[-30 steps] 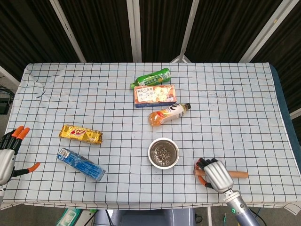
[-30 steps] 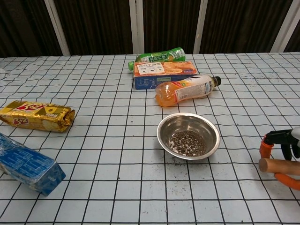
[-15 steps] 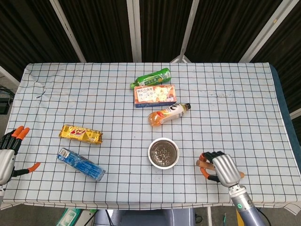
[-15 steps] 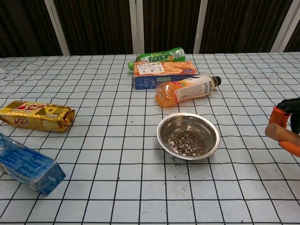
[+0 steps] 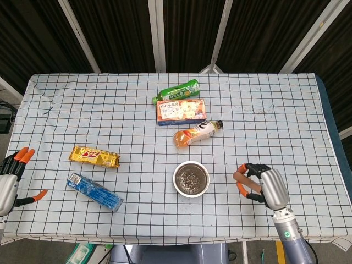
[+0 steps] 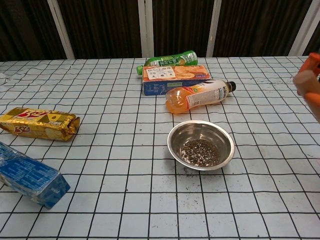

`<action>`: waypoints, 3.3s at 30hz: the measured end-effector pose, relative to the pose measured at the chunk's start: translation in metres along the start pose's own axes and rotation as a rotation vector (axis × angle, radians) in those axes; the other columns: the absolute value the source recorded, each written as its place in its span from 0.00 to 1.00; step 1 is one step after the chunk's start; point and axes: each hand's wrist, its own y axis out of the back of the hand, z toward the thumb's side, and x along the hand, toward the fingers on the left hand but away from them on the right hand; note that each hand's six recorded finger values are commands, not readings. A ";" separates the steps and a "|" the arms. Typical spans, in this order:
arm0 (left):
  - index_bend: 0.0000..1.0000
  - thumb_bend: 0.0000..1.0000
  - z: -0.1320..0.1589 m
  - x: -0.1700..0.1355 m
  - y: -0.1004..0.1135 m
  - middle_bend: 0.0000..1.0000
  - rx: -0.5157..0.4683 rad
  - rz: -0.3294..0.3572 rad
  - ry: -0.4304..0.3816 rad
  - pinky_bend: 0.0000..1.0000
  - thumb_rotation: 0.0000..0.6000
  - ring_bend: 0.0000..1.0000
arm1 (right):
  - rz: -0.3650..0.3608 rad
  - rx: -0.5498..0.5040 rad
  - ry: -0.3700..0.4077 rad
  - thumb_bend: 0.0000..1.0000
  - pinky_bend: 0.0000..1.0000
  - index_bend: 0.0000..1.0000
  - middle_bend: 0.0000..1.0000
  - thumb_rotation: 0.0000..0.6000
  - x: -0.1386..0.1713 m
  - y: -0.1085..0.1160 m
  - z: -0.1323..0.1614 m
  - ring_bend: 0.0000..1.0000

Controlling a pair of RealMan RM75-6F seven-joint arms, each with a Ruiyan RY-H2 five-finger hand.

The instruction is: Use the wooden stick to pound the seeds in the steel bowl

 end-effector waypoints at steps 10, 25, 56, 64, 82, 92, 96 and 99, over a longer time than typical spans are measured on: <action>0.00 0.08 0.000 0.000 -0.001 0.00 -0.004 -0.002 -0.001 0.00 1.00 0.00 | -0.225 -0.355 -0.089 0.57 0.51 0.75 0.61 1.00 -0.036 0.043 0.001 0.55; 0.00 0.08 0.000 0.000 0.000 0.00 -0.019 -0.005 0.001 0.00 1.00 0.00 | -0.395 -0.627 -0.014 0.57 0.51 0.75 0.61 1.00 -0.044 0.029 0.029 0.55; 0.00 0.08 -0.002 0.003 -0.002 0.00 -0.037 -0.017 0.022 0.00 1.00 0.00 | -0.321 -0.752 0.075 0.57 0.51 0.76 0.61 1.00 -0.063 -0.063 0.074 0.55; 0.00 0.08 -0.003 0.003 -0.002 0.00 -0.041 -0.019 0.028 0.00 1.00 0.00 | -0.315 -0.771 0.057 0.59 0.51 0.76 0.61 1.00 -0.066 -0.083 0.072 0.55; 0.00 0.08 -0.002 0.005 -0.003 0.00 -0.036 -0.023 0.027 0.00 1.00 0.00 | -0.286 -0.738 0.024 0.59 0.51 0.76 0.61 1.00 -0.061 -0.121 0.058 0.55; 0.00 0.08 -0.001 0.005 -0.003 0.00 -0.038 -0.024 0.028 0.00 1.00 0.00 | -0.306 -0.746 0.047 0.59 0.51 0.76 0.61 1.00 -0.063 -0.115 0.061 0.55; 0.00 0.08 -0.001 0.005 -0.003 0.00 -0.039 -0.023 0.027 0.00 1.00 0.00 | -0.321 -0.750 0.072 0.59 0.51 0.76 0.61 1.00 -0.066 -0.105 0.067 0.55; 0.00 0.08 -0.001 0.004 -0.003 0.00 -0.039 -0.023 0.028 0.00 1.00 0.00 | -0.327 -0.740 0.088 0.59 0.51 0.76 0.61 1.00 -0.068 -0.098 0.070 0.55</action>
